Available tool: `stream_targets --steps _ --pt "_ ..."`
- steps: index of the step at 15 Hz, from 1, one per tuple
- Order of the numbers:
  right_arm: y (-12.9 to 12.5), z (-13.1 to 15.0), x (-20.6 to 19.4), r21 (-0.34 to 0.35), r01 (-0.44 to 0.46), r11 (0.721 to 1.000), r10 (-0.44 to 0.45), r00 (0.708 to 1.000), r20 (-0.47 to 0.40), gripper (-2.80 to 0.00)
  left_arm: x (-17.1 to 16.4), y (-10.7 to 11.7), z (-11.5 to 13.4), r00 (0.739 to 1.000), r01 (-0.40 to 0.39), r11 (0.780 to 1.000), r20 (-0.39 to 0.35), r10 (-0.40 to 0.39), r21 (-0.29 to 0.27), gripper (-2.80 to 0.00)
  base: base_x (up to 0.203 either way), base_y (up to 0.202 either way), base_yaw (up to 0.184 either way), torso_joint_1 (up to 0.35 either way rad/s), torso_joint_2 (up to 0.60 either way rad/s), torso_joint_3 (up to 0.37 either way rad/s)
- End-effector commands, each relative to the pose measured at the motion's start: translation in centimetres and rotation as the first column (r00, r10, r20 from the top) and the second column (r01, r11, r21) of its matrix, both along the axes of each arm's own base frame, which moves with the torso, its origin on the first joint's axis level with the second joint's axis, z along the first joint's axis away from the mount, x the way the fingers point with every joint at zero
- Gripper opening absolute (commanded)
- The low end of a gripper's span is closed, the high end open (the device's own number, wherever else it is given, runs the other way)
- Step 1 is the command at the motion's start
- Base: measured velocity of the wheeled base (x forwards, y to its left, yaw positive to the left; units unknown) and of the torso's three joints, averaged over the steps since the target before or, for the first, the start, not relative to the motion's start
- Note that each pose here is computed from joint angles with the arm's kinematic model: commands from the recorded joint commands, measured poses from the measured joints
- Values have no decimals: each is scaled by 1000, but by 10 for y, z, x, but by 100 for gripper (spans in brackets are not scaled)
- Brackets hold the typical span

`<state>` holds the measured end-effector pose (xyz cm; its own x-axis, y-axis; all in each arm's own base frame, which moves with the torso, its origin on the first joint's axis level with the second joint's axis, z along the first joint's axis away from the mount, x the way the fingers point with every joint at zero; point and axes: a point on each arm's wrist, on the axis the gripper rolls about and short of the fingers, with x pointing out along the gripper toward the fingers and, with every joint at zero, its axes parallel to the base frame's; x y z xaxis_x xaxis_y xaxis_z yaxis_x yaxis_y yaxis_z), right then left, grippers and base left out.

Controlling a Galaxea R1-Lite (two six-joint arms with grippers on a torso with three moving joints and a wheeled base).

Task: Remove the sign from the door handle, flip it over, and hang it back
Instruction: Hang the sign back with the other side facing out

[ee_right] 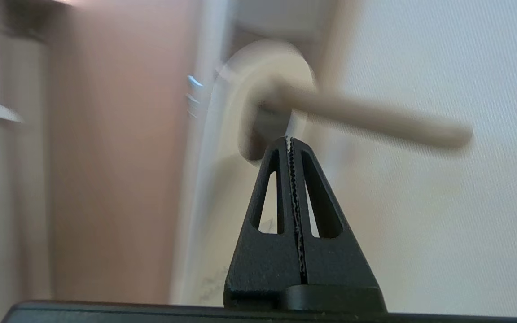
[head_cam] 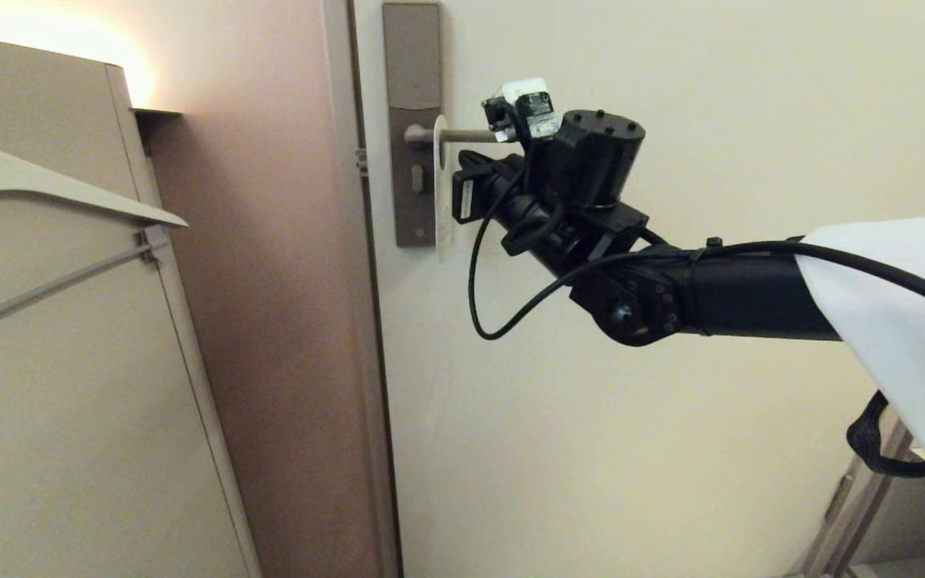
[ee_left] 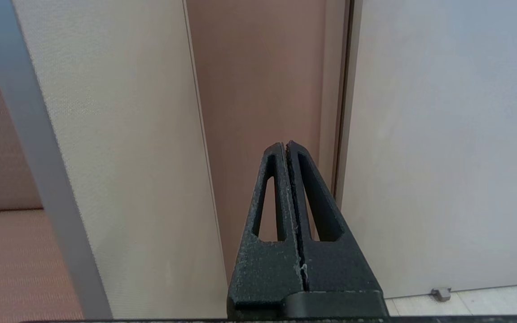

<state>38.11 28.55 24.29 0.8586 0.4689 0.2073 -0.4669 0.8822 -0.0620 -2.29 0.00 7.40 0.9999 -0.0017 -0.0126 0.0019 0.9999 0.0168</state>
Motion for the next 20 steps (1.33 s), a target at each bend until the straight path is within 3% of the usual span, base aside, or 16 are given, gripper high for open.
stream_targets --steps 1,9,17,20 --pt "6 -19 9 -19 2 1000 -2 1000 -21 -280 0 0 0 1000 0 1000 -1 0 0 -280 0 0 0 0 0 0" --pt "6 -41 34 -27 32 999 -32 999 -24 -280 0 0 0 1000 0 1000 -2 0 0 -280 0 0 0 0 0 0" --pt "45 -26 9 12 -66 998 66 997 30 -280 0 0 0 1000 0 1000 -1 0 0 -280 0 0 0 0 0 0" --pt "51 -29 6 -31 -65 997 67 997 47 -280 0 0 0 1000 0 1000 -1 0 0 -280 0 0 0 0 0 0"
